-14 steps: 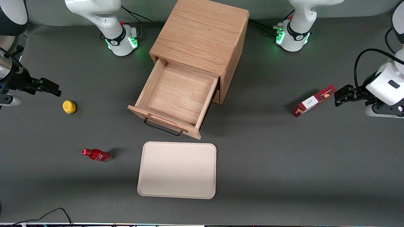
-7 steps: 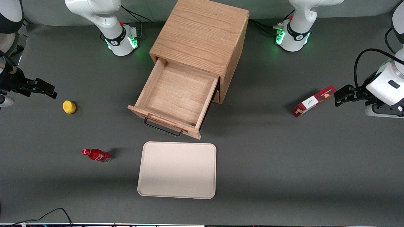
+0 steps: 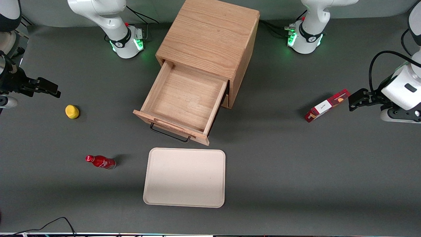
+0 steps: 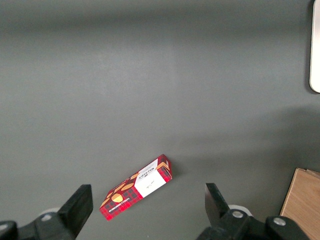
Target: Close top drawer
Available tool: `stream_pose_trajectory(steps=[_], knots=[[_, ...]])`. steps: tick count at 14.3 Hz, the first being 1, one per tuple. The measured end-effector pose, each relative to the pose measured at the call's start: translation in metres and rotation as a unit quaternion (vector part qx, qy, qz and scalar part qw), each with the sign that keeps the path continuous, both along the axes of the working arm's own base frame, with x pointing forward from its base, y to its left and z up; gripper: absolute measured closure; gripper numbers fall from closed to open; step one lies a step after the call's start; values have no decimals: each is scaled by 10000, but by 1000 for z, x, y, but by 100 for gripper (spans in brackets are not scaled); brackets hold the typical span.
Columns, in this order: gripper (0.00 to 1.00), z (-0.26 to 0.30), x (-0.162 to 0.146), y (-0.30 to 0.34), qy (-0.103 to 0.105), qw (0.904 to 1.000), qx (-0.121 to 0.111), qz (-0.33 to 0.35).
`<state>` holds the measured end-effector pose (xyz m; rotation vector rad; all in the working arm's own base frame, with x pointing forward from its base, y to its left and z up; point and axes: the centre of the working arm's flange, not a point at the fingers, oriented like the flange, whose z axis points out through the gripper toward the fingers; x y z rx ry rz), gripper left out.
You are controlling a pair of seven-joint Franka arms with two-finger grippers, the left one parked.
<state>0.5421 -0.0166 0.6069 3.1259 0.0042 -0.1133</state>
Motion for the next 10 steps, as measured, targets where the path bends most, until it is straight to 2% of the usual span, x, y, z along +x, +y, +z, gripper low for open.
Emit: stream_pose_trajectory(steps=[2,4,7,10], knots=[[0,5,8,5,-74,9974,172,699],[0,14,28,30,-209,9903,372,1323],[0,21,74,97,-398,9622,547,2640],[0,3,103,162,-468,9407,806,3261]])
